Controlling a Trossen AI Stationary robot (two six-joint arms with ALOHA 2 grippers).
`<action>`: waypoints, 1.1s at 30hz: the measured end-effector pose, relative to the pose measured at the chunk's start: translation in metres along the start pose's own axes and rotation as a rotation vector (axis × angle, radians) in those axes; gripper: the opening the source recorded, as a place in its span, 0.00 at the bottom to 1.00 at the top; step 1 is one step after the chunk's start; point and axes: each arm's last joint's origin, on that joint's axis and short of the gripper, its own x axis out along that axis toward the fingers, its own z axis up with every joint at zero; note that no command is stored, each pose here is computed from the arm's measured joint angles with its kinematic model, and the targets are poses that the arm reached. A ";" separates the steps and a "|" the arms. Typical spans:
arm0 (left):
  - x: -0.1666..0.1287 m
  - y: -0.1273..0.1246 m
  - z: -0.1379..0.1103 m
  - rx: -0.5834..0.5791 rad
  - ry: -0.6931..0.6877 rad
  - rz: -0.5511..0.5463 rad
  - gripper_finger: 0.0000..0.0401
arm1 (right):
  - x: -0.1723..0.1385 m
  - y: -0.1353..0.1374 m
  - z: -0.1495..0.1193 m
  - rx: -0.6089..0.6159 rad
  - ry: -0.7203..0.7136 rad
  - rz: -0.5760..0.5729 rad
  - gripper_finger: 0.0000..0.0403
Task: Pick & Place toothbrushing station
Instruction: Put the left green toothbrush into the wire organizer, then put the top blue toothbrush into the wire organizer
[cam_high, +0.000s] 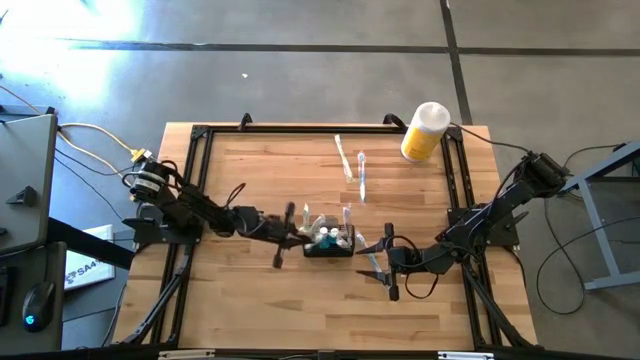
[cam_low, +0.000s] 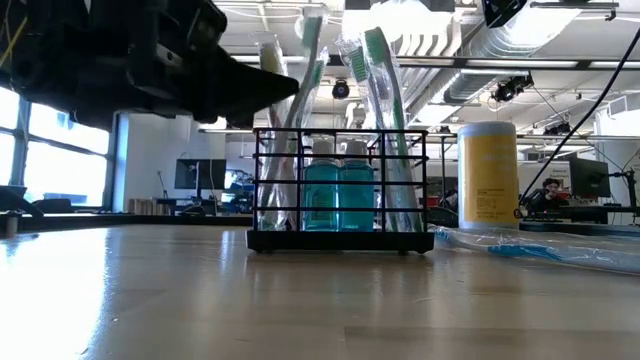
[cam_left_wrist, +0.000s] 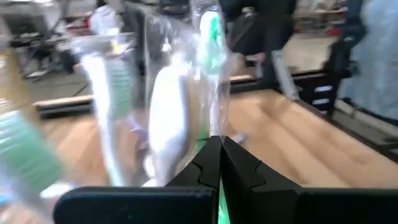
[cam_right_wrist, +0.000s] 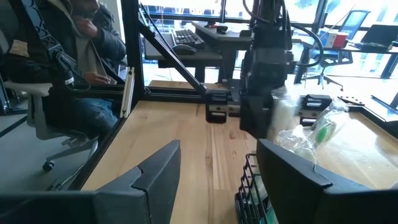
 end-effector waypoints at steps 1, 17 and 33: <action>0.000 0.001 0.000 -0.013 0.002 0.022 0.00 | 0.000 0.000 0.000 0.000 0.000 0.000 0.50; 0.001 0.000 0.002 -0.088 -0.007 0.011 0.27 | 0.002 -0.003 -0.001 -0.003 0.006 -0.013 0.50; -0.005 -0.030 0.025 0.118 -0.102 -0.018 0.32 | -0.023 0.009 -0.006 -0.205 0.021 -0.543 0.50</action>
